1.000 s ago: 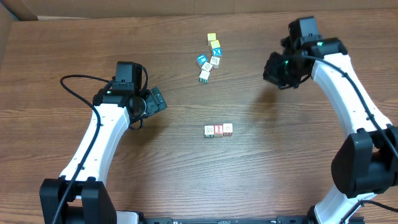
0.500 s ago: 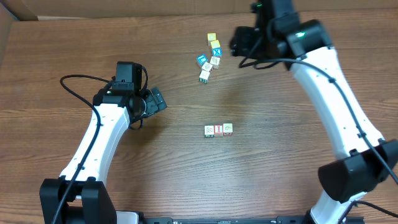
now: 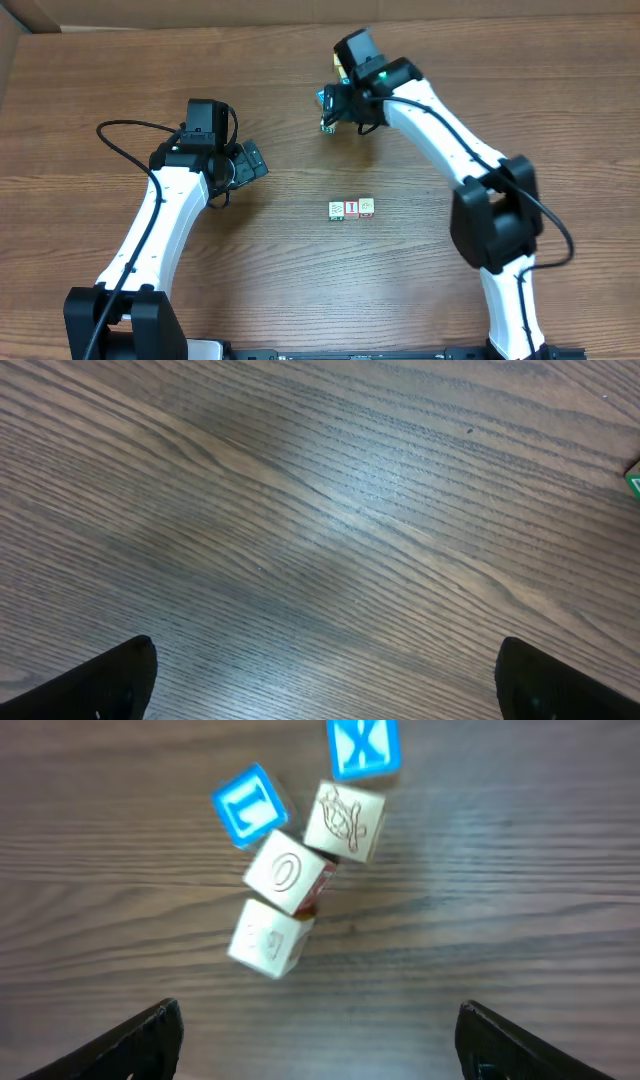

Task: Flip 4 blocks
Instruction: 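Move the right gripper over the block cluster, then lower the right gripper and grasp a block from the cluster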

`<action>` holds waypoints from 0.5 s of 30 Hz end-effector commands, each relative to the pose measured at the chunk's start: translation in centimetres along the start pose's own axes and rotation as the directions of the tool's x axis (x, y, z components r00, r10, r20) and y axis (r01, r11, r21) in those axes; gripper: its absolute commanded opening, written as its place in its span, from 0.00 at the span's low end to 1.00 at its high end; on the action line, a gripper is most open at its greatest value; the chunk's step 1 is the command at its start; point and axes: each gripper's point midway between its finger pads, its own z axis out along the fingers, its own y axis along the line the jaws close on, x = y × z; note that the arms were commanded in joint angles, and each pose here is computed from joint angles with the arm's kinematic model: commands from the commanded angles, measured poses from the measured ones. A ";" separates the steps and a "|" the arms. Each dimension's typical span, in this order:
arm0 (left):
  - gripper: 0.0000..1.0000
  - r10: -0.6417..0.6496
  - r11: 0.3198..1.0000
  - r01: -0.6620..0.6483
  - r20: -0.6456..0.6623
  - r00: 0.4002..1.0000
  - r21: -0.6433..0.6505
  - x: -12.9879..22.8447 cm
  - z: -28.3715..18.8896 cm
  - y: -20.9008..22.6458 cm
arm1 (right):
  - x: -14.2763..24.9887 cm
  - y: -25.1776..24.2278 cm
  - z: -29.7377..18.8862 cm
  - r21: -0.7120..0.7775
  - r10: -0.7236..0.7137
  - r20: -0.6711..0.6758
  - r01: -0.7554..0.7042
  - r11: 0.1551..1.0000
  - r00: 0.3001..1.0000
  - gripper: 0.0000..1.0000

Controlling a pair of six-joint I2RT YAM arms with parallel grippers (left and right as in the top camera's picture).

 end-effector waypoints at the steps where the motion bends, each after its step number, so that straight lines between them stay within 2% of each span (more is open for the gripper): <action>1: 1.00 -0.008 1.000 0.008 0.017 1.000 -0.006 -0.5 -0.3 0.1 | 0.9 1.2 1.7 -0.011 -0.002 -0.016 0.002 1.000 1.000 0.88; 9: 1.00 -0.008 1.000 0.008 0.017 1.000 -0.006 -0.5 -0.3 0.1 | 3.1 2.8 5.5 -0.012 -0.043 -0.050 0.043 0.999 0.998 0.88; 14: 1.00 -0.008 1.000 0.008 0.017 1.000 -0.006 -0.5 -0.3 0.1 | 3.4 2.6 5.8 0.019 -0.052 -0.041 0.053 0.998 0.998 0.52; 15: 1.00 -0.008 1.000 0.008 0.017 1.000 -0.006 -0.5 -0.3 0.1 | 3.3 2.6 5.8 0.020 -0.052 -0.037 0.053 0.998 0.998 0.42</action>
